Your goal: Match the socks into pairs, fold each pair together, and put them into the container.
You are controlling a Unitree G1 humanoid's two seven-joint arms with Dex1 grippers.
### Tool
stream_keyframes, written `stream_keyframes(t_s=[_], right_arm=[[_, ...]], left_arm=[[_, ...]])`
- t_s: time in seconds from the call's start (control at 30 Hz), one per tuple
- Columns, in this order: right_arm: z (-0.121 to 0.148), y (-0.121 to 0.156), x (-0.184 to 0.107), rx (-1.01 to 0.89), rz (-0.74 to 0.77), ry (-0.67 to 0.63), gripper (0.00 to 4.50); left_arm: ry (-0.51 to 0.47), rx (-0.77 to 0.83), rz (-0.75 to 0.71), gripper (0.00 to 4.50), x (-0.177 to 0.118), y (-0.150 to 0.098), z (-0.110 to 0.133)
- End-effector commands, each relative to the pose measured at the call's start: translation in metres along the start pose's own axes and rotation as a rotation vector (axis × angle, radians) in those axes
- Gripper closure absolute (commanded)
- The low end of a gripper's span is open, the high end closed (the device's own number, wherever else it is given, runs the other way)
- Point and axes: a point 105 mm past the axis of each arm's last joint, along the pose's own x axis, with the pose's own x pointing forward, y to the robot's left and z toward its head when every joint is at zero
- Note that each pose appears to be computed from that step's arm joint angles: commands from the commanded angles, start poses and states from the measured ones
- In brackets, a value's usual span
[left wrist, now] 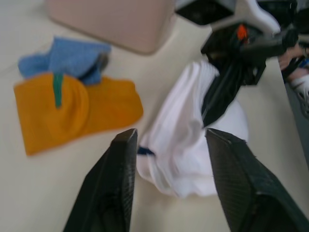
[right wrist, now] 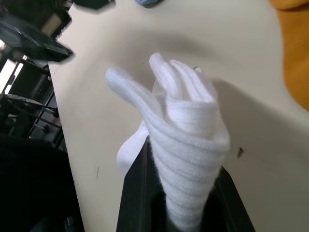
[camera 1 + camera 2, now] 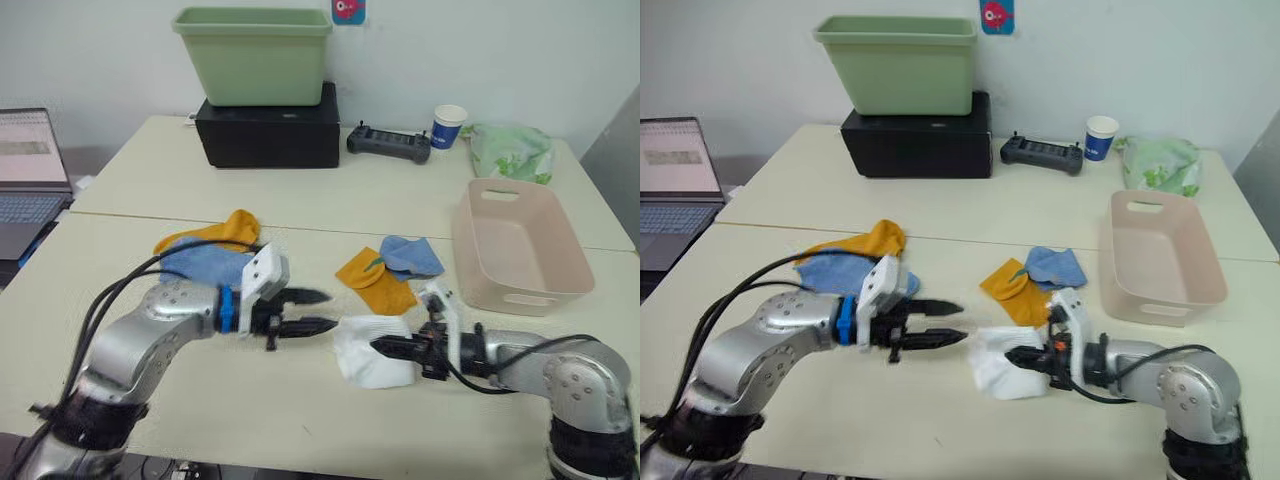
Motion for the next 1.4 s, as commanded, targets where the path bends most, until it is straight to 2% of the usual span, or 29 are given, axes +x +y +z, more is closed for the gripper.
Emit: stream_keyframes(t_s=[0.03, 0.13, 0.27, 0.4, 0.57, 0.63, 0.73, 0.8, 0.9, 1.1, 1.23, 1.3, 1.33, 1.4], right_arm=[[0.022, 0.007, -0.035, -0.132, -0.04, -0.136, 4.5], [0.041, 0.005, -0.059, -0.141, -0.09, -0.283, 4.5], [0.069, -0.001, -0.093, -0.161, -0.194, -0.454, 4.5], [0.12, -0.022, -0.147, -0.325, -0.492, -0.57, 4.5], [0.148, -0.049, -0.168, -0.666, -0.798, -0.421, 4.5], [0.155, -0.059, -0.169, -0.833, -0.868, -0.342, 4.5], [0.16, -0.073, -0.161, -1.089, -0.921, -0.206, 4.5], [0.157, -0.089, -0.152, -1.302, -0.954, -0.058, 4.5], [0.143, -0.111, -0.135, -1.453, -0.898, 0.127, 4.5], [0.132, -0.138, -0.126, -1.52, -0.856, 0.348, 4.5], [0.127, -0.142, -0.116, -1.467, -0.773, 0.424, 4.5], [0.133, -0.141, -0.116, -1.429, -0.761, 0.42, 4.5], [0.137, -0.14, -0.118, -1.414, -0.762, 0.417, 3.81], [0.144, -0.137, -0.121, -1.397, -0.753, 0.412, 3.27]], left_arm=[[-0.059, 0.099, -0.034, 1.05, 0.022, 0.009, 0.04], [-0.07, 0.143, -0.034, 0.02, 0.034, 0.018, 0.053], [-0.073, 0.165, -0.042, 0.02, 0.04, 0.022, 0.059], [-0.071, 0.179, -0.08, 0.02, 0.043, 0.018, 0.06], [-0.086, 0.184, -0.112, 0.02, 0.046, 0.011, 0.07], [-0.09, 0.188, -0.108, 0.02, 0.046, 0.011, 0.073], [-0.095, 0.189, -0.105, 0.02, 0.047, 0.01, 0.075], [-0.096, 0.191, -0.106, 0.02, 0.048, 0.008, 0.075], [-0.099, 0.196, -0.096, 0.02, 0.05, 0.007, 0.074], [-0.102, 0.199, -0.083, 0.02, 0.052, 0.006, 0.073], [-0.103, 0.203, -0.08, 0.02, 0.053, 0.006, 0.073], [-0.1, 0.208, -0.079, 0.02, 0.054, 0.006, 0.072], [-0.1, 0.209, -0.078, 0.0, 0.054, 0.006, 0.072], [-0.1, 0.211, -0.075, 0.0, 0.055, 0.007, 0.072]])
